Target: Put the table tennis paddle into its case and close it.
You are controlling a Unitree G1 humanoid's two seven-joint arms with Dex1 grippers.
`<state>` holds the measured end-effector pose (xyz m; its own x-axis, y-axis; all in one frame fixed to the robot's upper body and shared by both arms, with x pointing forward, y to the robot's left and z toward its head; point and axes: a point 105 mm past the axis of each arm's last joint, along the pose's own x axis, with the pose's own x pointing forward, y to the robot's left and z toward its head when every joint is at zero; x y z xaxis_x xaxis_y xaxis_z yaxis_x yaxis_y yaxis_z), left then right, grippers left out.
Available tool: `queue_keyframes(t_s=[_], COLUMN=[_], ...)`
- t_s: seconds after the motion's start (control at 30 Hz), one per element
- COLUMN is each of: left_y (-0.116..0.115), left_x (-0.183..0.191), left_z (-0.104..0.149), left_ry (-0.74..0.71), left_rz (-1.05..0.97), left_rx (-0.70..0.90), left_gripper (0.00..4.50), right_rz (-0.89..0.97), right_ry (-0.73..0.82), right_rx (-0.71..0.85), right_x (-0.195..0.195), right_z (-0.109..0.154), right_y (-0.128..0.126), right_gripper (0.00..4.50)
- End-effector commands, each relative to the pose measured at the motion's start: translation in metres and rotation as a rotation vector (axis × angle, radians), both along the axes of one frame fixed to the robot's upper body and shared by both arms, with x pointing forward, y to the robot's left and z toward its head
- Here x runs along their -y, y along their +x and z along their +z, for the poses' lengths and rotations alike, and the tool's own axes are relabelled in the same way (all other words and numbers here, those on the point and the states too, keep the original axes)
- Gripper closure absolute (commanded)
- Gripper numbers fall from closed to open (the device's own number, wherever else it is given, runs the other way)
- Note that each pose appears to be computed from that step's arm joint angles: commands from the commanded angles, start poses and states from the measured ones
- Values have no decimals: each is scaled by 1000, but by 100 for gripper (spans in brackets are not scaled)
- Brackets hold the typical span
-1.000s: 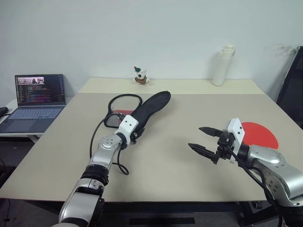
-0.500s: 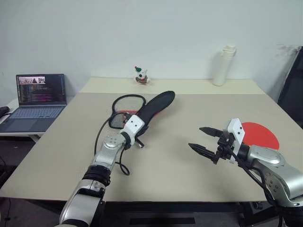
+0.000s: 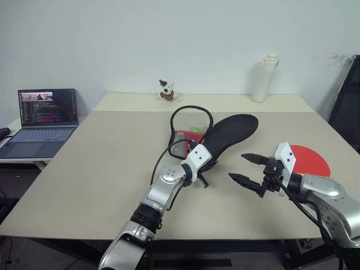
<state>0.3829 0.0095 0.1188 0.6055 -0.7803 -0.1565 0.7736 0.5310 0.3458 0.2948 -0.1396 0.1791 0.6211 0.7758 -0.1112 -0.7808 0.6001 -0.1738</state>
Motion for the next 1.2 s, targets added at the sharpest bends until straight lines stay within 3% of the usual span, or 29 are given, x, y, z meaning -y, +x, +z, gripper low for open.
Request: queue_keyframes(t_s=[0.03,0.13,0.17,0.37,0.57,0.67,0.8,1.0,1.2], left_y=[-4,-5,-5,-2,-7,-17,-40,-38,-37], left_x=[4,0,-2,-9,-9,-11,-42,-107,-139], left_z=[0,-2,-3,-3,2,9,7,18,31], left_ry=[4,-12,-12,-7,-27,-39,-10,17,30], left_rz=[-20,-12,-6,20,-3,-68,-179,-102,-38], left_rx=[-7,-36,-42,-38,-45,-38,-108,-107,-70], left_gripper=[447,447,421,227,3,1,1,1,1], right_rz=[7,6,6,4,12,-5,-126,-315,-560], right_ry=[-2,-5,-6,-14,-2,29,98,173,188], right_rx=[60,58,57,67,69,41,-91,-273,-331], right_x=[2,3,4,6,3,1,6,13,29], right_z=[15,15,15,19,21,21,12,-10,-34], right_y=[-4,-4,-3,1,4,7,20,46,84], right_gripper=[0,0,0,0,0,0,0,0,0])
